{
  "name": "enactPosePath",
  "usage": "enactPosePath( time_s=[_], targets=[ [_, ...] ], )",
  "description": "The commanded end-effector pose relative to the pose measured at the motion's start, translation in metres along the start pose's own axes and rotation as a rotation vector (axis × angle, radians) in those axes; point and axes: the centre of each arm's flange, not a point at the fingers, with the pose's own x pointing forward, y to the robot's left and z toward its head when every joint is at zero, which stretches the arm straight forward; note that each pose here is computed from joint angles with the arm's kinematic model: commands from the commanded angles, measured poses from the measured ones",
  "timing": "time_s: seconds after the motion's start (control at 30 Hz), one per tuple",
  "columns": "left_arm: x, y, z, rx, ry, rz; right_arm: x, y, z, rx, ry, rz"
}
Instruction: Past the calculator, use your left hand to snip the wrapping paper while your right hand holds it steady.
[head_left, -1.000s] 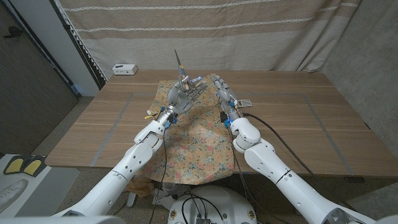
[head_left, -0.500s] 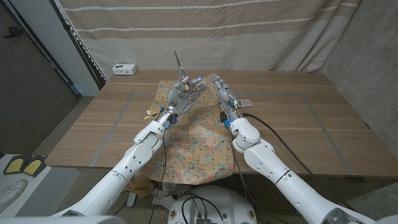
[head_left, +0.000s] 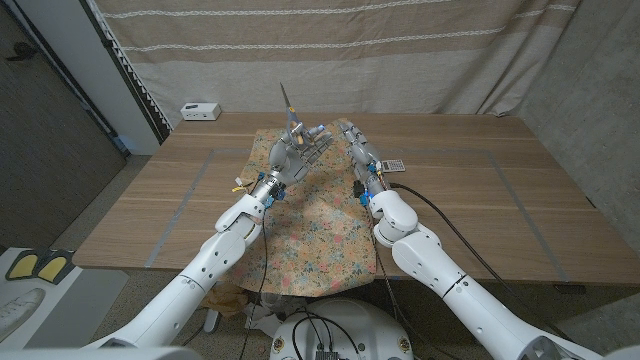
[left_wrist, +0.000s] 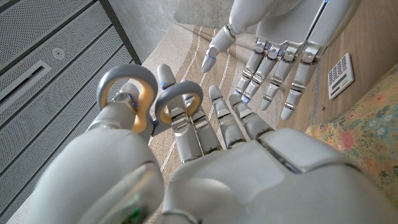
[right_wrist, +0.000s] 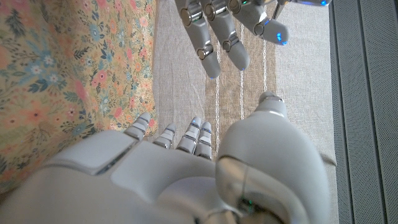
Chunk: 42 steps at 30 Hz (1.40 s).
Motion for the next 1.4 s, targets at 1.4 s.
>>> enactPosePath(
  time_s=[1.4],
  targets=[
    [0.0009, 0.0061, 0.0022, 0.151, 0.014, 0.029, 0.0008, 0.0037, 0.0045, -0.019, -0.013, 0.004]
  ],
)
